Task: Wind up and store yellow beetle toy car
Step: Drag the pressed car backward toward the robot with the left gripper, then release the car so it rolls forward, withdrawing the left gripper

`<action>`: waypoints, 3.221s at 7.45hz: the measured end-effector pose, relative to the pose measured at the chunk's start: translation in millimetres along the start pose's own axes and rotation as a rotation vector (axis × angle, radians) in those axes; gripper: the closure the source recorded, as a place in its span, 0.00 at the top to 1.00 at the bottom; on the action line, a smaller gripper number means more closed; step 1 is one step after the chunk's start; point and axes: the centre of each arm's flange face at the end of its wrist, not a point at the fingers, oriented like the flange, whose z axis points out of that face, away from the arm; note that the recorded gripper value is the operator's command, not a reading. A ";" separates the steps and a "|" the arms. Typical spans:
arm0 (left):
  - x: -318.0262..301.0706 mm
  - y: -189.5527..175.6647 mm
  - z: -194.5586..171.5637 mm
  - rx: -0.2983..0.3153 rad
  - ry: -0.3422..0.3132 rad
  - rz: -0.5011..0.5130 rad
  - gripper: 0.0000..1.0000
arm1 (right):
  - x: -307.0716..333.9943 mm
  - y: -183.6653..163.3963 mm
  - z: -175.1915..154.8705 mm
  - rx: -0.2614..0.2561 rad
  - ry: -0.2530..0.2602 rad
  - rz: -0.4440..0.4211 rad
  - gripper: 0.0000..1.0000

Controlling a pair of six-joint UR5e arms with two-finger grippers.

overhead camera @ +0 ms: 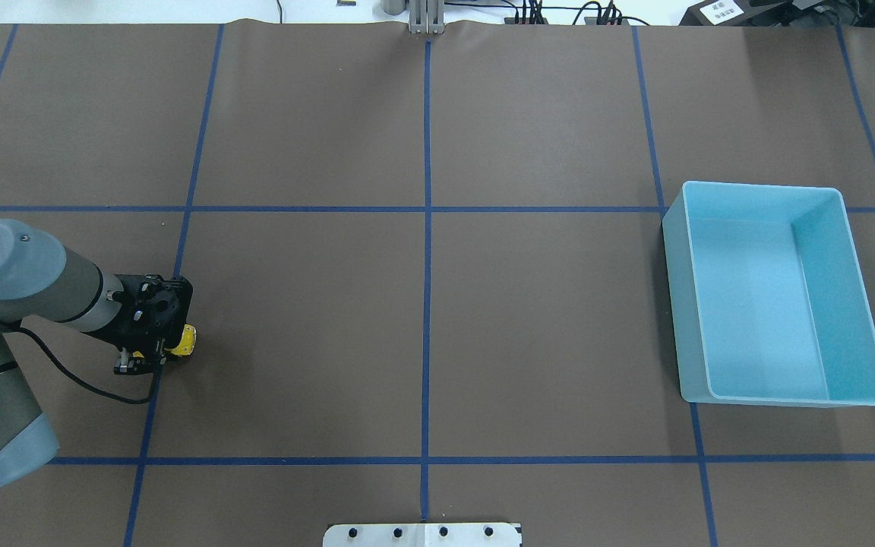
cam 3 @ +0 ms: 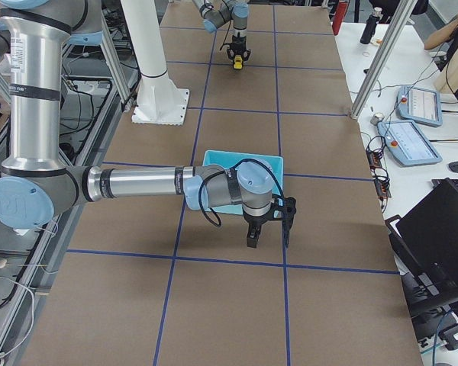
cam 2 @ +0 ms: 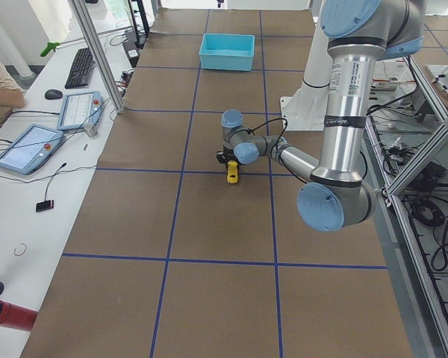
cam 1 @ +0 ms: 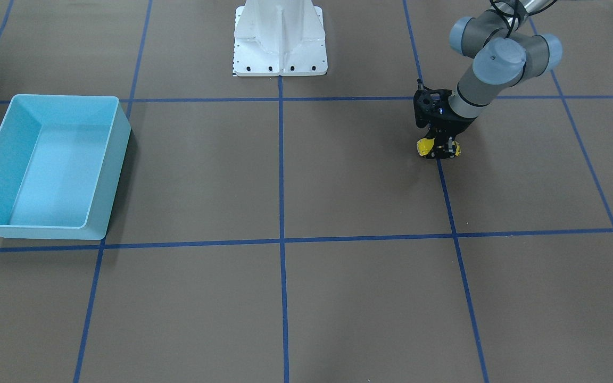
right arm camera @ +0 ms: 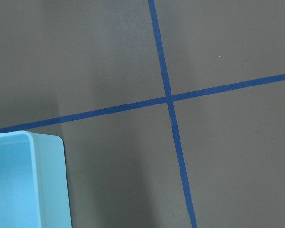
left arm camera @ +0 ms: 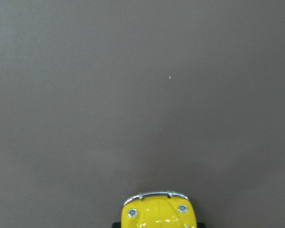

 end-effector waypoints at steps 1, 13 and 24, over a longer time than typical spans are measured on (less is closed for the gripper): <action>0.9 1.9 -0.2 0.004 0.001 0.001 0.13 | -0.1 -0.2 -0.1 0.000 0.000 0.000 1.00; 4.5 36.4 -3.4 0.030 0.007 0.007 0.13 | 1.8 -2.4 2.4 -0.003 0.003 0.006 1.00; -43.7 94.0 -54.9 0.003 -0.035 -0.114 1.00 | 2.1 -4.2 3.3 -0.005 0.002 0.002 1.00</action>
